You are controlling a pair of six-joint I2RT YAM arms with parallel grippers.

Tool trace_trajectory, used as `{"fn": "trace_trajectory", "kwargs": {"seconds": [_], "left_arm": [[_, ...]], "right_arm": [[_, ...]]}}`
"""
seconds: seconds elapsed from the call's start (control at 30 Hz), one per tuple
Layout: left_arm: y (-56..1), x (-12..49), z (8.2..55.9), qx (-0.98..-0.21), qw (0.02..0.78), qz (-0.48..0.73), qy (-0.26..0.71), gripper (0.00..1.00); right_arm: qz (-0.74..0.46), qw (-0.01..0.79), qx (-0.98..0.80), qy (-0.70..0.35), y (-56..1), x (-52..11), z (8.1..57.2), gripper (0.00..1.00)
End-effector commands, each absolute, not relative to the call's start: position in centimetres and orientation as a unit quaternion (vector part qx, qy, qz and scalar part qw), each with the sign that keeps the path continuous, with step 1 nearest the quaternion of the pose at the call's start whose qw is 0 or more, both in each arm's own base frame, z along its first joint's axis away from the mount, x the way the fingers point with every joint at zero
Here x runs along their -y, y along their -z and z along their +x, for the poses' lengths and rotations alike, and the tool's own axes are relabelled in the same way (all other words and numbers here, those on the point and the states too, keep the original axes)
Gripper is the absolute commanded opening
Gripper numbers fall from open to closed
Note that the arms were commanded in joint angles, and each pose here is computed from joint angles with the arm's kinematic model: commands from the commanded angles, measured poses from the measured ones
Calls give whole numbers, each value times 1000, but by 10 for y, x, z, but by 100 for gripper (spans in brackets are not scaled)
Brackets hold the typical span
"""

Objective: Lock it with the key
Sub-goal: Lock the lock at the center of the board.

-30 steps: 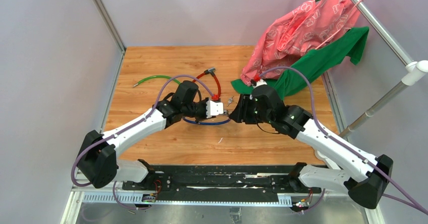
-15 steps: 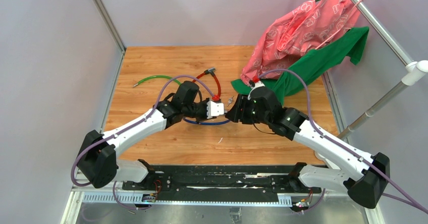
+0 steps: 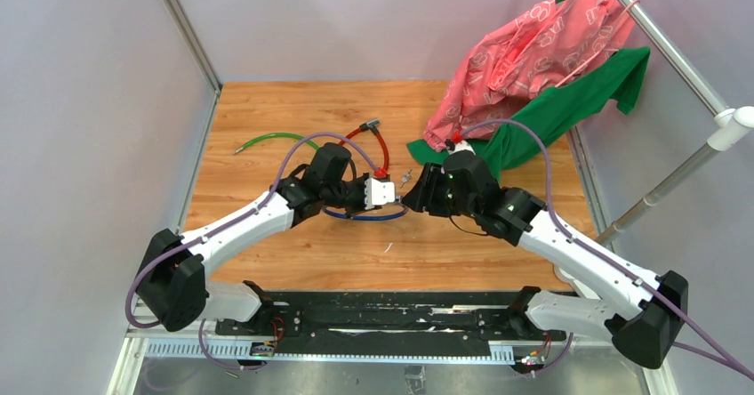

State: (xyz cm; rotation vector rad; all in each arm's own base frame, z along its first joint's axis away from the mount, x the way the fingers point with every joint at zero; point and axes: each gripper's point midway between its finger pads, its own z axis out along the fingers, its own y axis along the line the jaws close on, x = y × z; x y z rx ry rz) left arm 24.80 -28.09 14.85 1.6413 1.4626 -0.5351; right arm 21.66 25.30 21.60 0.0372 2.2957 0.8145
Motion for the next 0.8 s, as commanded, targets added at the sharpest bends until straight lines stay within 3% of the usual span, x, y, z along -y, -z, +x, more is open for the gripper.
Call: {"fn": "trace_trajectory", "kwargs": {"seconds": [0.0,0.27,0.5,0.63,0.77], "left_arm": [[-133,273,247,-604,398,660,203,0],[-132,273,247,-604,398,661,203,0],[-133,274,248,-602,404,658,203,0],[-132,272,247,-602,404,659,201,0],[-131,272,247,-602,402,660,201,0]], "right_arm": [[26,345,-887,-305,-222,-252,224,49],[25,349,-889,-296,-225,-252,227,46],[7,421,-844,-333,-263,-227,220,51],[72,392,-850,-345,-237,-219,212,51],[69,416,-824,-378,-260,-222,212,63]]}}
